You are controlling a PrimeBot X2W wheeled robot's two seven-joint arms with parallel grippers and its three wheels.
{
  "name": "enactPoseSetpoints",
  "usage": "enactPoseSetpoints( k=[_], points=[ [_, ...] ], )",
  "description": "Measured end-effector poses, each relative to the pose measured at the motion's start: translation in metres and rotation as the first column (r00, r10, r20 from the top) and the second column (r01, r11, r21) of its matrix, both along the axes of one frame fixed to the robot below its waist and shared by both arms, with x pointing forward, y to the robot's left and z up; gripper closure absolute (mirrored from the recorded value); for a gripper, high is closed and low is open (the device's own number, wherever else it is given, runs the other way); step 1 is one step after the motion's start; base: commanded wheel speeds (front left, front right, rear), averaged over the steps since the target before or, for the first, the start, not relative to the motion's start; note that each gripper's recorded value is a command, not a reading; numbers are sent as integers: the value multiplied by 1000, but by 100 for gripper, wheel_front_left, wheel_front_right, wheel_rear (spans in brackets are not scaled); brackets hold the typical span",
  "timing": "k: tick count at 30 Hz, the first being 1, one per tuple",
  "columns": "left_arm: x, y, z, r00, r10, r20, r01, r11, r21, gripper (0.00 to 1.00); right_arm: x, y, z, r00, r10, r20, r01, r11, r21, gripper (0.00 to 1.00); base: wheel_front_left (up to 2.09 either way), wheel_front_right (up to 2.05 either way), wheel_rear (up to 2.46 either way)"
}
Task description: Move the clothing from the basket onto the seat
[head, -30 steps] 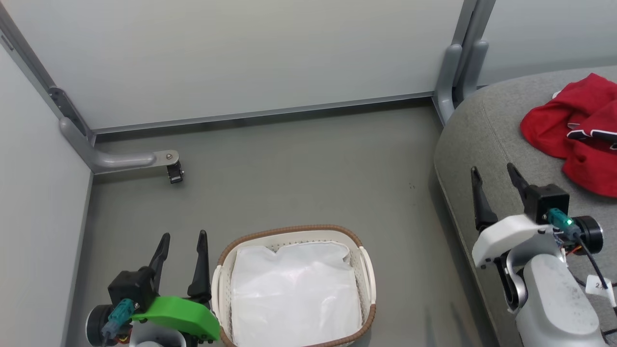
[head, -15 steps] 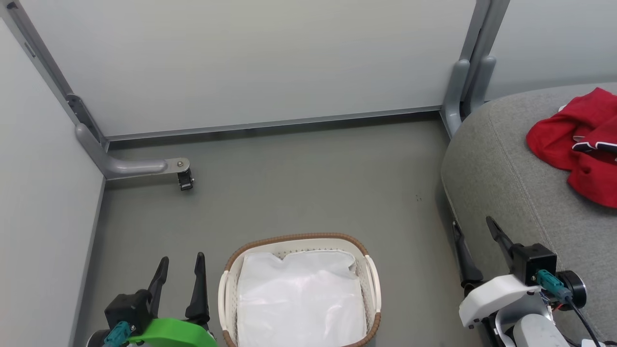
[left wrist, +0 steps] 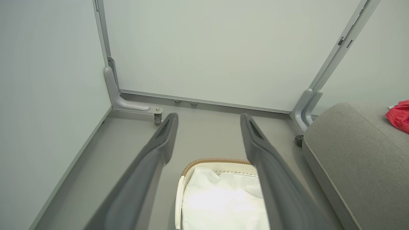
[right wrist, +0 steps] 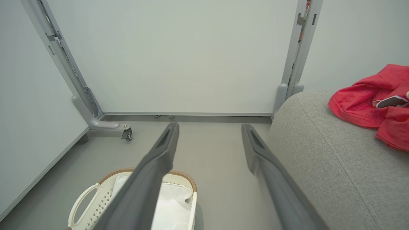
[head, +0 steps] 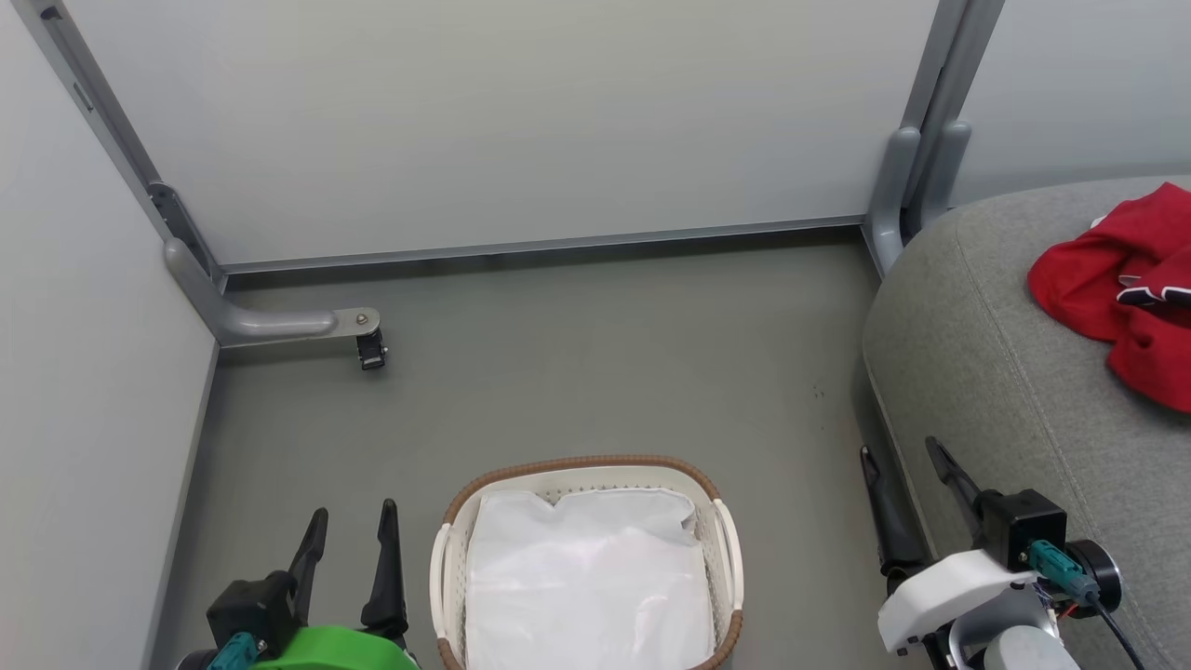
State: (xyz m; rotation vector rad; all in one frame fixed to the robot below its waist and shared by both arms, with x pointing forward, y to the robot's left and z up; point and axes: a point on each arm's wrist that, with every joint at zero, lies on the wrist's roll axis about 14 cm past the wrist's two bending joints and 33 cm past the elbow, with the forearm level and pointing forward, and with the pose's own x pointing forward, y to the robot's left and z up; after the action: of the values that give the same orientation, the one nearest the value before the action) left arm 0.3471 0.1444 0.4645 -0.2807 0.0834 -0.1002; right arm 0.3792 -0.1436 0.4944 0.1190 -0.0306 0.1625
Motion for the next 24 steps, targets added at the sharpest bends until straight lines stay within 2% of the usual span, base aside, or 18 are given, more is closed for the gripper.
enactPoseSetpoints(
  k=[17,18,24],
  points=[
    [-3,2,-4,1000,9,-9,-9,1000,-4,0,-1,5,-2,1000,13,-6,-13,1000,18,0,0,0,0],
    [-3,2,-5,1000,10,-13,-10,1000,-11,100,-1,5,-2,1000,12,-7,-12,1000,21,100,0,0,0],
    [-8,2,-20,998,8,-62,-8,1000,-3,100,-11,6,-25,997,11,-81,-9,1000,26,100,0,0,0]
  ],
)
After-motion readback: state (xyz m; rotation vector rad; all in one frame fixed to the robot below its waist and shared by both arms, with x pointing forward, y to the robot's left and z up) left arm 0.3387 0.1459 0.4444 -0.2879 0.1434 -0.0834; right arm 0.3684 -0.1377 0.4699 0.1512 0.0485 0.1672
